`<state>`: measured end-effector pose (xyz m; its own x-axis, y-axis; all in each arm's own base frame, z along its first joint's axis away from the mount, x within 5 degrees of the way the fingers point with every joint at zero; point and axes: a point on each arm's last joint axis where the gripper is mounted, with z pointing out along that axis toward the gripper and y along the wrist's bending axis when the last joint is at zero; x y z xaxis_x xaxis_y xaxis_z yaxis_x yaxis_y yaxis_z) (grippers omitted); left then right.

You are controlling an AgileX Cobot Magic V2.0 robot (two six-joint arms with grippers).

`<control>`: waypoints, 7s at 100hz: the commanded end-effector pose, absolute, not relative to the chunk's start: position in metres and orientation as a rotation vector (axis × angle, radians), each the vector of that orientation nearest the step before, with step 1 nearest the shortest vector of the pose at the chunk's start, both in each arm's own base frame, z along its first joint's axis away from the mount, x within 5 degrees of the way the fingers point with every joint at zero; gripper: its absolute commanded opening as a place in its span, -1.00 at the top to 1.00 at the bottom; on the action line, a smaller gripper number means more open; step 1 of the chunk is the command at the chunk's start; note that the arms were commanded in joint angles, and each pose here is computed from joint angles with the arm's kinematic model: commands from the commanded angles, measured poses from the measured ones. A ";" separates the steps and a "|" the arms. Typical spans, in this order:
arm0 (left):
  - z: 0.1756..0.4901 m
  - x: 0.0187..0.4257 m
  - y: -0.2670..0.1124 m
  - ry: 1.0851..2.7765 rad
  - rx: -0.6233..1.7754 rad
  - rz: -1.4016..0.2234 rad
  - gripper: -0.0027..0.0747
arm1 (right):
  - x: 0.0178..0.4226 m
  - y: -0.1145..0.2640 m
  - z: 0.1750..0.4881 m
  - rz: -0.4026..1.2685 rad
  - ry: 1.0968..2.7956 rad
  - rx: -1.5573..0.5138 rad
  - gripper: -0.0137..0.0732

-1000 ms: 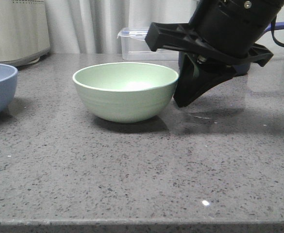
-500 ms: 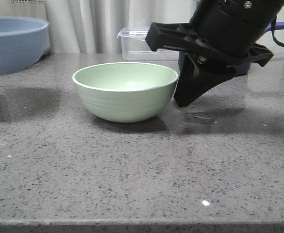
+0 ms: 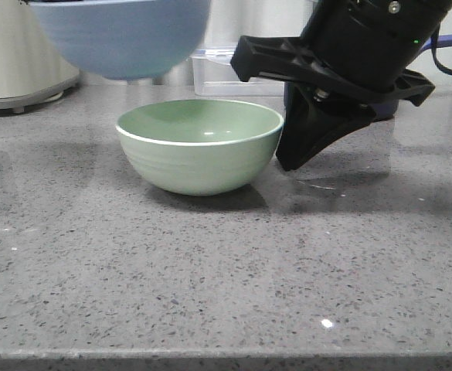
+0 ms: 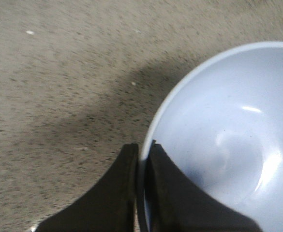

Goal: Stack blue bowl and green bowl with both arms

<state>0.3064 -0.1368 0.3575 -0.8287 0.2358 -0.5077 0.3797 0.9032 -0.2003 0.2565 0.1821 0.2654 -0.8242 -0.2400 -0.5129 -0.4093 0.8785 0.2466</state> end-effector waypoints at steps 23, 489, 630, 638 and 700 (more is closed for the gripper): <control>0.365 0.304 -0.165 2.512 0.486 -0.517 0.98 | 0.257 0.183 0.284 0.516 2.472 -0.456 0.85; 0.288 0.066 -0.009 1.714 0.114 -0.098 0.98 | 0.063 0.022 0.297 0.375 1.763 -0.122 0.85; 0.197 0.055 -0.001 1.530 -0.014 -0.027 0.98 | 0.063 0.022 0.297 0.375 1.763 -0.122 0.85; 0.197 0.055 -0.001 1.530 -0.014 -0.027 0.98 | 0.063 0.022 0.297 0.375 1.763 -0.122 0.85; 0.197 0.055 -0.001 1.530 -0.014 -0.027 0.98 | 0.064 0.021 0.297 0.327 1.752 -0.143 0.85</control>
